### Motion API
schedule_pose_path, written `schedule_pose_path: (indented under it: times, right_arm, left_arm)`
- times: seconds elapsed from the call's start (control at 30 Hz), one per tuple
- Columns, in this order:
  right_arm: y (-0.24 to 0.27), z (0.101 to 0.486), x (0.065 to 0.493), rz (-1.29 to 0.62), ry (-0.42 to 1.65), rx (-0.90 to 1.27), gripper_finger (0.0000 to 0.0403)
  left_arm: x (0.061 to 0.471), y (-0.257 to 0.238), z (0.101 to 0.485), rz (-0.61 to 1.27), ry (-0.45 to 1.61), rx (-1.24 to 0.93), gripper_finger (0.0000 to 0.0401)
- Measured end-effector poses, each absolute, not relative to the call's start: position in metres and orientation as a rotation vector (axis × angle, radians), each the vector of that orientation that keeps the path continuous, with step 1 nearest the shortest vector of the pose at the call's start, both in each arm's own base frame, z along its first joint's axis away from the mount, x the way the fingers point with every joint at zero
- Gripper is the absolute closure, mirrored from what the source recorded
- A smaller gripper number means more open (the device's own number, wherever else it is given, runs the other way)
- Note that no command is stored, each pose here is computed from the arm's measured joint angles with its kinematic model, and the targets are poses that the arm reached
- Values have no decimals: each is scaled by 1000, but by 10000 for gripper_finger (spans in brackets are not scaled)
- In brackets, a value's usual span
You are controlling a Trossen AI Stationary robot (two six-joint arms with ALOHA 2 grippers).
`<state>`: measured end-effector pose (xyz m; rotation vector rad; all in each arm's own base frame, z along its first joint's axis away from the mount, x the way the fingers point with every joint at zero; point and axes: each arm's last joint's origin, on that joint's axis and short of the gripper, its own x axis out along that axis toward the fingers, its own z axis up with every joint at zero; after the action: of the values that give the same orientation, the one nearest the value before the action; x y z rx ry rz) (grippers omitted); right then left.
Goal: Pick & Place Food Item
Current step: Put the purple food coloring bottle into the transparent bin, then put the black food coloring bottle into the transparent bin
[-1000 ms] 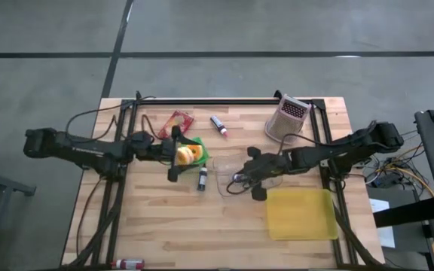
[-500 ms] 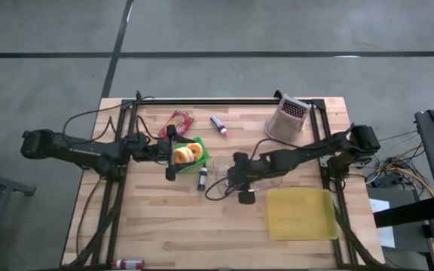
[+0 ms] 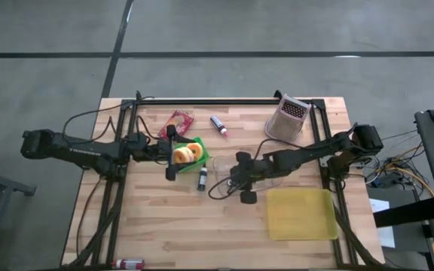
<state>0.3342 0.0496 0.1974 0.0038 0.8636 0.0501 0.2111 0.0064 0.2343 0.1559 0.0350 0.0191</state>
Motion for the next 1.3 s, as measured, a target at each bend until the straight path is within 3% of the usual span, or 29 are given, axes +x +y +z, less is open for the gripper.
schedule_pose_path:
  times: [0.3,0.5,0.67,1.3]
  right_arm:
    - [50,198,334,40,855,24,305]
    - [49,196,333,29,871,39,214]
    - [48,197,333,-6,859,33,179]
    - [48,252,319,-75,599,-64,170]
  left_arm:
    - [211,6,234,22,34,156,48]
    - [211,6,234,21,34,156,48]
    - [211,6,234,21,34,156,48]
    - [211,7,228,38,94,59,48]
